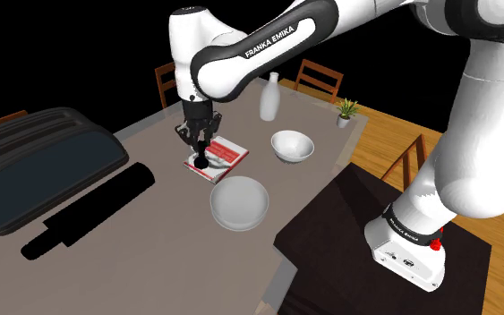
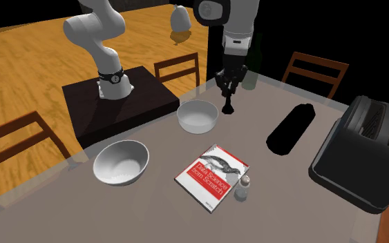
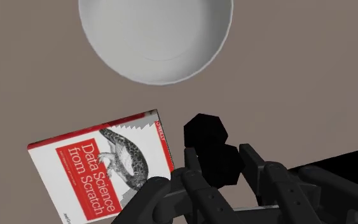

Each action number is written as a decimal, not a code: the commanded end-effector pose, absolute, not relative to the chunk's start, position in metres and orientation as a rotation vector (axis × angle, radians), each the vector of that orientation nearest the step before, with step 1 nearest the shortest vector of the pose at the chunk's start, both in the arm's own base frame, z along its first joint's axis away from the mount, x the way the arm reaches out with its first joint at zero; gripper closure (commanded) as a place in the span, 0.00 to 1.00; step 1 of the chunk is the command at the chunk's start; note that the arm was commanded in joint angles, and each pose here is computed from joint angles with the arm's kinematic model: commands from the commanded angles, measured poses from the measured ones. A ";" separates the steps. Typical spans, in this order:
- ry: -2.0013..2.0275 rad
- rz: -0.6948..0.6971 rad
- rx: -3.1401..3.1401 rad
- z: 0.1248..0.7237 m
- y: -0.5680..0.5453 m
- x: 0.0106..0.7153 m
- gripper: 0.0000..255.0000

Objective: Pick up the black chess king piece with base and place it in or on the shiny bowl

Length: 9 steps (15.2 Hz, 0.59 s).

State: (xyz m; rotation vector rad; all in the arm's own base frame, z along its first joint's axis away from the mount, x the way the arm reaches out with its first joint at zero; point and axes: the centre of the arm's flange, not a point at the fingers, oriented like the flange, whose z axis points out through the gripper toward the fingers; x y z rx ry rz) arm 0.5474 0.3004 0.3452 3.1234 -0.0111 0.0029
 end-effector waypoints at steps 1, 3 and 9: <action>-0.012 0.003 3.122 0.348 0.291 0.520 1.00; -0.012 0.003 3.122 0.352 0.283 0.496 1.00; -0.012 0.003 3.122 0.368 0.257 0.414 1.00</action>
